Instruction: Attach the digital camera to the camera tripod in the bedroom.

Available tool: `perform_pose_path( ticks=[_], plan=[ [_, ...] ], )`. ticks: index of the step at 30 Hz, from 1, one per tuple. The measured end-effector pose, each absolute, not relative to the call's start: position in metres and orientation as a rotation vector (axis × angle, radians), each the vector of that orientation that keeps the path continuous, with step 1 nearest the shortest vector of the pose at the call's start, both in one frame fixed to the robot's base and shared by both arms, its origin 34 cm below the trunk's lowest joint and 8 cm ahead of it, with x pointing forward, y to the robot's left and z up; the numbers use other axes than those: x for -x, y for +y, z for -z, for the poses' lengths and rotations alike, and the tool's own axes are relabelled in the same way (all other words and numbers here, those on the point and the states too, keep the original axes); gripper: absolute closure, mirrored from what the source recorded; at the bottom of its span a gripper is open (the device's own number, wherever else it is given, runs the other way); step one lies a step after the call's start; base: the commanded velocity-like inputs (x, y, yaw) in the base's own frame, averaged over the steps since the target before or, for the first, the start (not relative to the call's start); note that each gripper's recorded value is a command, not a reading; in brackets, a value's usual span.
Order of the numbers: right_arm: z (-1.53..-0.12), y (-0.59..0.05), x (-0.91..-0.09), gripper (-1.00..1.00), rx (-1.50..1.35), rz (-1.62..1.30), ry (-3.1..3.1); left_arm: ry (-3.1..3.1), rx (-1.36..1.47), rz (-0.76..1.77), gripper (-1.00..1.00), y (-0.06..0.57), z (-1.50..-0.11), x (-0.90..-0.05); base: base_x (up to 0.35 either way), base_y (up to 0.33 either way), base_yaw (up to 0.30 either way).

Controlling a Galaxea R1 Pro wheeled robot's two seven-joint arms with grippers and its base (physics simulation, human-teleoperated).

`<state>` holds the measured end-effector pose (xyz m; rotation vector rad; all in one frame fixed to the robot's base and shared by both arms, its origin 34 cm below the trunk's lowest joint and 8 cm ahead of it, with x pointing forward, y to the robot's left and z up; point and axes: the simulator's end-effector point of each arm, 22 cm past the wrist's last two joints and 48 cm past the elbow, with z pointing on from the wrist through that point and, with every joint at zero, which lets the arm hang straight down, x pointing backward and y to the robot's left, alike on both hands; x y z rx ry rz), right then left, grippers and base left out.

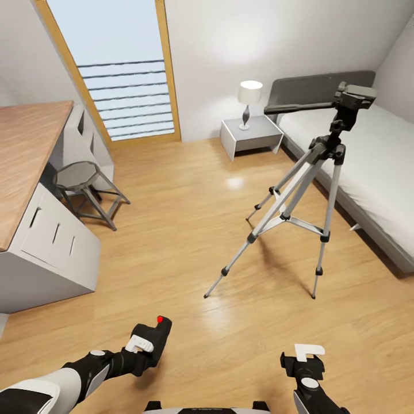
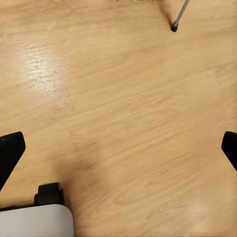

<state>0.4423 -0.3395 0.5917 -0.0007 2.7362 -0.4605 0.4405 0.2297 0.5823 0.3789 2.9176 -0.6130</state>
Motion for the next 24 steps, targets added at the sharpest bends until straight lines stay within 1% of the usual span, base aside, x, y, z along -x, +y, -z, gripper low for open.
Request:
perform_pose_path(
  ticks=[24],
  plan=[
    [-0.604, -0.337, -0.456, -1.0, -0.001, 0.45, 2.703, 2.879, -0.384, 0.595, 1.0, 0.23, -0.595, -0.457, 0.0, 0.0, 0.0]
  ],
)
